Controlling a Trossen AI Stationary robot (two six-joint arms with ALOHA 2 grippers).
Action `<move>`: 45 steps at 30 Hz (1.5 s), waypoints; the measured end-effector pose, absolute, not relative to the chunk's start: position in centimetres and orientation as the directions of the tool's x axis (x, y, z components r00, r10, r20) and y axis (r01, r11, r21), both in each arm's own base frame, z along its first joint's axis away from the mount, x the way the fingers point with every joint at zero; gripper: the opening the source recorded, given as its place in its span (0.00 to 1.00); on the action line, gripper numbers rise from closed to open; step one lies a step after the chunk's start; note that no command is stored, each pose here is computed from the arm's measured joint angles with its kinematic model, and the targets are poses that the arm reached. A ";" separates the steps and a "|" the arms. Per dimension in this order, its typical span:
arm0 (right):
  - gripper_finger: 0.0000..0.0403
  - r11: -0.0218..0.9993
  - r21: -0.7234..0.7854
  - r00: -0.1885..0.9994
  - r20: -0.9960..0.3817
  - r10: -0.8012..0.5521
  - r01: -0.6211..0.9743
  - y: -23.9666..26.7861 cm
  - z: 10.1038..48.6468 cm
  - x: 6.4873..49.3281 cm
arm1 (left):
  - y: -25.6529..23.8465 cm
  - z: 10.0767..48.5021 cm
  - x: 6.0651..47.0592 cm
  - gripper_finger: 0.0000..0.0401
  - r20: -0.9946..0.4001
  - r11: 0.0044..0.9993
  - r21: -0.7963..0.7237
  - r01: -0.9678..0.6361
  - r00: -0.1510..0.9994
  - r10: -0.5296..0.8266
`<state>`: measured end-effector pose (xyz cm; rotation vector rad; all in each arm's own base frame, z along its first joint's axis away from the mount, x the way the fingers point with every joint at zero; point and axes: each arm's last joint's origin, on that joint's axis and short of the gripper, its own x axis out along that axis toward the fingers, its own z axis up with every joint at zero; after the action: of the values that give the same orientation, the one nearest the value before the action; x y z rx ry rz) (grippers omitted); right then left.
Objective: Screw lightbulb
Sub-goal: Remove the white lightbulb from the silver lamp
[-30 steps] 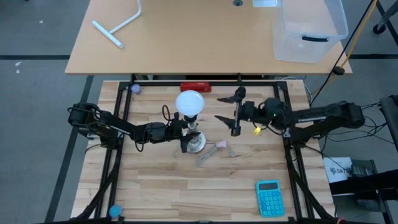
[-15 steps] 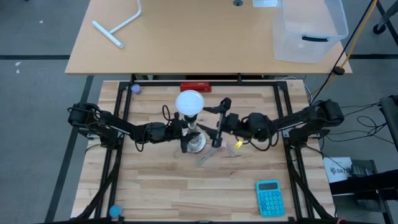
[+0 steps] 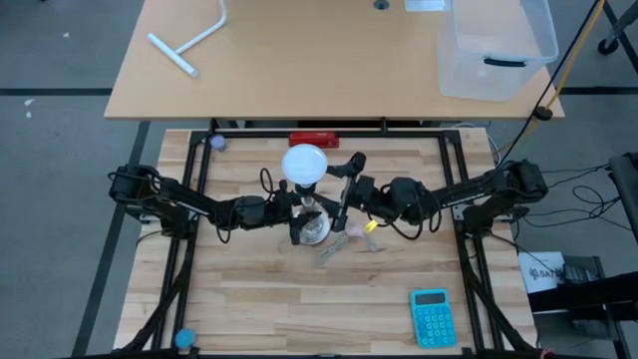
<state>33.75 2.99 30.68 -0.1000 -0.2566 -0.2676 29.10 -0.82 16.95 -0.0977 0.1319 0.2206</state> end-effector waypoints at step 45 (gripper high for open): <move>0.45 0.993 0.046 0.974 0.192 -0.120 0.113 -0.4 31.1 35.1 | -0.8 16.9 29.1 0.47 -0.141 0.971 -0.082 -0.225 0.967 0.212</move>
<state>35.08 -0.41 31.08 0.0348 -0.1957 -0.1177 29.09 -0.82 16.95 -0.0976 0.1319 0.2215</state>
